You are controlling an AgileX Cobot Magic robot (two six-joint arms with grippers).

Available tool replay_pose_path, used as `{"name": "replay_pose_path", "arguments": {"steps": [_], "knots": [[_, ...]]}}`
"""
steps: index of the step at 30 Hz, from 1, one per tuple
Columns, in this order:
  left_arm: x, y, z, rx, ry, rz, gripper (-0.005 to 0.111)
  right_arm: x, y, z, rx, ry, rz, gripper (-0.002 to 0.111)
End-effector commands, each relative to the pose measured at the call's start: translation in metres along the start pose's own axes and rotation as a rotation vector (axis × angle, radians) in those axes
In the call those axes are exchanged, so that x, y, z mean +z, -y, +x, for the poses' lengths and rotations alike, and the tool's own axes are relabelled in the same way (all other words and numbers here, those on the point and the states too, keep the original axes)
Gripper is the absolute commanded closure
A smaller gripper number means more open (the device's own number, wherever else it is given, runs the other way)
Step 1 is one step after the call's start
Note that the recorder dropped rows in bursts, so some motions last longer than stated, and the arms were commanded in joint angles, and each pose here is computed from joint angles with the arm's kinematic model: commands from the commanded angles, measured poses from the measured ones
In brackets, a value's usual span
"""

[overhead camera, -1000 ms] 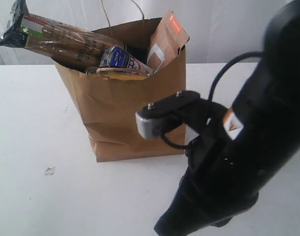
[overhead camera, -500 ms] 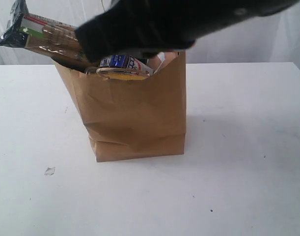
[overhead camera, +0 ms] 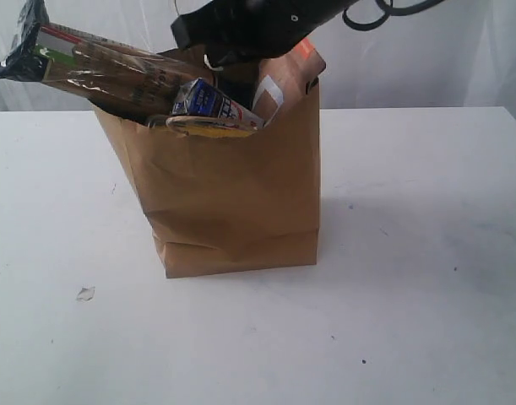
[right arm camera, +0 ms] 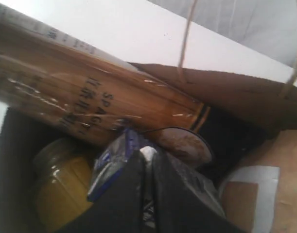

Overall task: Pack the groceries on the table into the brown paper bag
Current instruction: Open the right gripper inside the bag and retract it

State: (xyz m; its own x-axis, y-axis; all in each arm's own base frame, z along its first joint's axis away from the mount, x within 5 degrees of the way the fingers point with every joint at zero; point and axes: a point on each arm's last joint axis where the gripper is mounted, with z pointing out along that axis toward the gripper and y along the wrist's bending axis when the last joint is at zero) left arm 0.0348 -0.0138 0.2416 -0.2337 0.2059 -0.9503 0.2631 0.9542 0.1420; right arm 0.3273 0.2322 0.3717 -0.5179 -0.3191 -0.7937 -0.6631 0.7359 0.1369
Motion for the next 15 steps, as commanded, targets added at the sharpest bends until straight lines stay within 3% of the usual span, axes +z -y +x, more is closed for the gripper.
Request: {"name": "replay_pose_path", "arguments": {"steps": [1,6,11,15], "knots": [[0.000,0.001,0.001,-0.003,0.007,0.013,0.107,-0.003,0.016,0.002,-0.025,-0.034,0.069,0.108],[0.000,0.001,0.001,-0.003,0.007,0.013,0.107,-0.004,0.024,0.006,-0.025,-0.081,0.103,0.104],[0.000,0.001,0.001,-0.003,0.007,0.013,0.107,-0.005,0.023,0.011,-0.022,-0.132,0.093,0.087],[0.000,0.001,0.001,-0.003,0.007,0.013,0.107,-0.005,0.022,0.015,-0.020,-0.171,0.086,0.079]]}}
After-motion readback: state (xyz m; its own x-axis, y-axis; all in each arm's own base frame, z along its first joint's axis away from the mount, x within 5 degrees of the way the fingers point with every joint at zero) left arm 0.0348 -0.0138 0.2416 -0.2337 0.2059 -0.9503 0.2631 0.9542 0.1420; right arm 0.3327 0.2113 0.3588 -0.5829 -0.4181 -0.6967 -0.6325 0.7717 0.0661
